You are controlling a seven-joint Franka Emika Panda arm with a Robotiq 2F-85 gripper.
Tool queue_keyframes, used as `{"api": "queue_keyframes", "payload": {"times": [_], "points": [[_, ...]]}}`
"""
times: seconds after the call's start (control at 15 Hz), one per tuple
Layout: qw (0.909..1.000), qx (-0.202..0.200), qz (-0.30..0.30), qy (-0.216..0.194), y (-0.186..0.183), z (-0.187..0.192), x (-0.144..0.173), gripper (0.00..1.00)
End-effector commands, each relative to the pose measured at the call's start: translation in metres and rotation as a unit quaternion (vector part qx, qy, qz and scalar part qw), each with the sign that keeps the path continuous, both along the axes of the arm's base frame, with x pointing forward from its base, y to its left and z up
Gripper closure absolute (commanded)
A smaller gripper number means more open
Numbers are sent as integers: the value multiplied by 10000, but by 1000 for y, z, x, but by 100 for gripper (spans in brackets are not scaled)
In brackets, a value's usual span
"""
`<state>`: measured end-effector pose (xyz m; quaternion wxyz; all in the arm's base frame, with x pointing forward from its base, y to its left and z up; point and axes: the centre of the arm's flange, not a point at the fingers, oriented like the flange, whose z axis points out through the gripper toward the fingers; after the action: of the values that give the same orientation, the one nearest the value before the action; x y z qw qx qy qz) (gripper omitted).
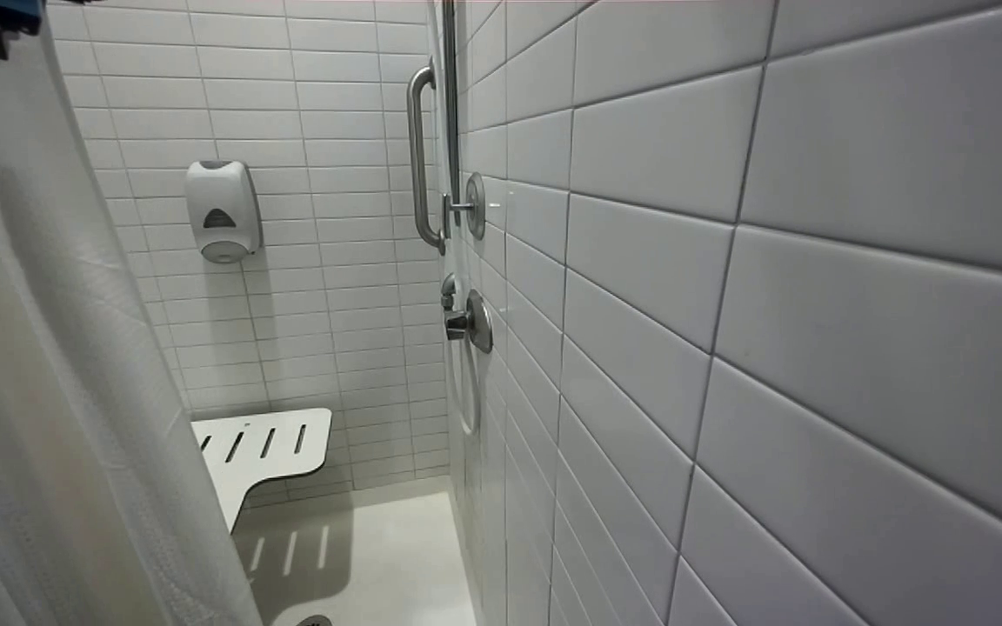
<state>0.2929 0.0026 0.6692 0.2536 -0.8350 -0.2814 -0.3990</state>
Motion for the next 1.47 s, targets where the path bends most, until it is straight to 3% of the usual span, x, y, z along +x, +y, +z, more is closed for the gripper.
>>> {"api": "queue_keyframes", "payload": {"times": [0.0, 0.2, 0.27, 0.8, 1.13, 1.2, 1.27, 1.4], "points": [[9992, -128, 364, 65, 53, 17, -16, 72], [9965, -390, 738, 81, 101, 15, -28, 95], [9950, -477, 870, 77, 116, 13, -31, 99], [9788, -811, 1879, -4, 211, 23, -70, 100], [9660, -1124, 2328, -29, 246, 11, -74, 100], [9654, -1200, 2316, 7, 243, 8, -70, 89], [9673, -1254, 2203, 3, 234, 4, -63, 73], [9697, -1394, 2000, 152, 212, 0, -52, 63]]}}
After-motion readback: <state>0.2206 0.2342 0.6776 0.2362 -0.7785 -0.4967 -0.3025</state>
